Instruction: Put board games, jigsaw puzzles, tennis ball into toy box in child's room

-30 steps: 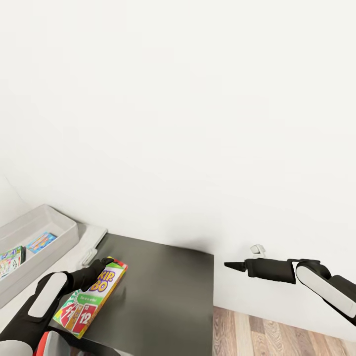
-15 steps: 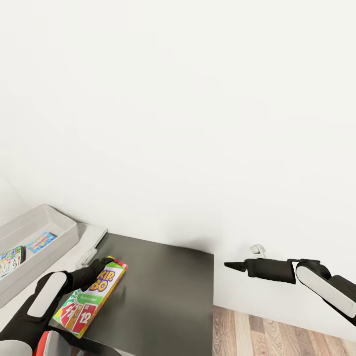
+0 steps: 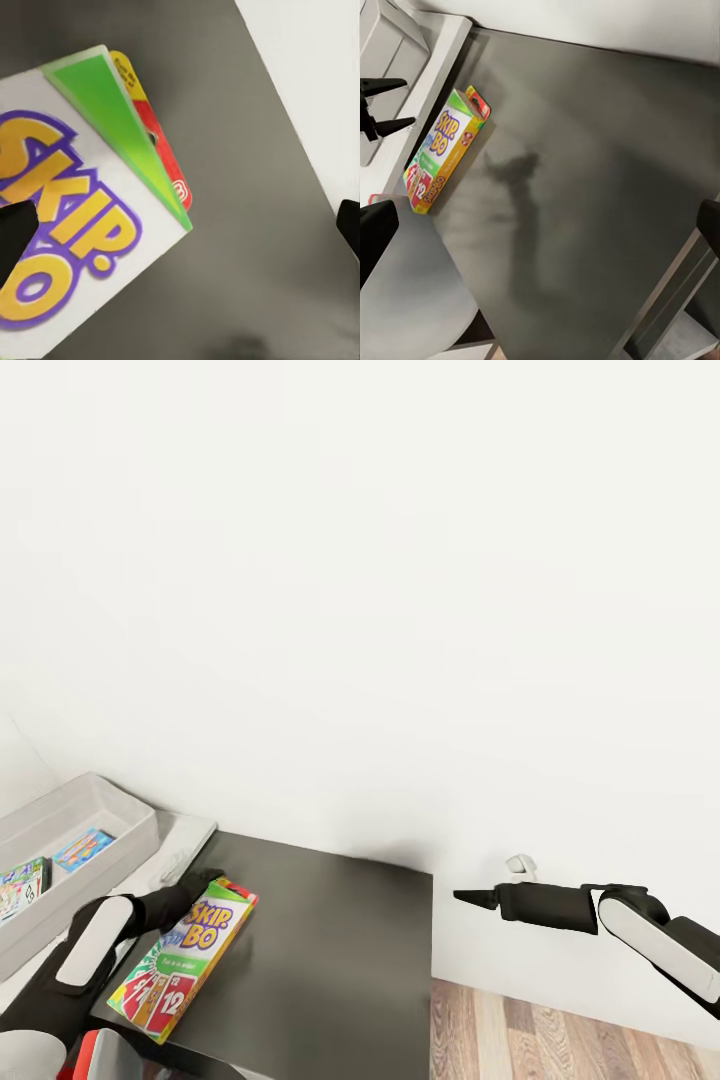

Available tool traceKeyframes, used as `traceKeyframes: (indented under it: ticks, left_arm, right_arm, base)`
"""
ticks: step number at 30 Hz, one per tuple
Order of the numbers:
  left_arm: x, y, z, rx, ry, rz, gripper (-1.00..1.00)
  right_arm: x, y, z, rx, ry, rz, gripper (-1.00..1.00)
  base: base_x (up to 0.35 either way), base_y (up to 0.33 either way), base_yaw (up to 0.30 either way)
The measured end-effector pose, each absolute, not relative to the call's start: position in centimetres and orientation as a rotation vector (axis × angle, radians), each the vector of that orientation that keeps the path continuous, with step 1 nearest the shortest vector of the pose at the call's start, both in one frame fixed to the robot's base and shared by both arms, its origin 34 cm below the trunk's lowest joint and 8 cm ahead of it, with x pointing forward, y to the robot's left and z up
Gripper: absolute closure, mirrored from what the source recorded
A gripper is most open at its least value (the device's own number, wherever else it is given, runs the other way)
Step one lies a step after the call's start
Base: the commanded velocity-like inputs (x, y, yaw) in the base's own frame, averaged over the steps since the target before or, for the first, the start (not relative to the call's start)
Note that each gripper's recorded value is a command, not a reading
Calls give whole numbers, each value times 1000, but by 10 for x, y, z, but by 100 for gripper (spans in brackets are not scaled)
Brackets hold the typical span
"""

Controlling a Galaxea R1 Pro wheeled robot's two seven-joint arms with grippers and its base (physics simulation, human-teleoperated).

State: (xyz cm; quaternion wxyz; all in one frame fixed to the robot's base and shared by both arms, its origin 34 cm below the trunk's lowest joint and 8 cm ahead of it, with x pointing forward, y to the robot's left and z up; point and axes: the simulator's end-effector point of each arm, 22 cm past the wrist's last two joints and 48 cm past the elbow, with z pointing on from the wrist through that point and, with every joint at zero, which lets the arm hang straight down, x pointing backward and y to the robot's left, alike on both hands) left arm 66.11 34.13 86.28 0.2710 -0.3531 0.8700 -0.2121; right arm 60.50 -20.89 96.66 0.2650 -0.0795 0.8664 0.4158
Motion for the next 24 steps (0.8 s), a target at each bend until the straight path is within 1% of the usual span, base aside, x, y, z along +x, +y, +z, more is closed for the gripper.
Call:
traceKeyframes:
  ticks: [14,24]
  left_arm:
    - [685,370,878,-882,2275,-398,-100]
    - [688,373,877,-872,2259,-375,-100]
  right_arm:
    - [606,-209,967,-214,2335,1120,-100]
    - [606,-209,967,-214,2334,1120,-100]
  base:
    - [0,0,0]
    - [0,0,0]
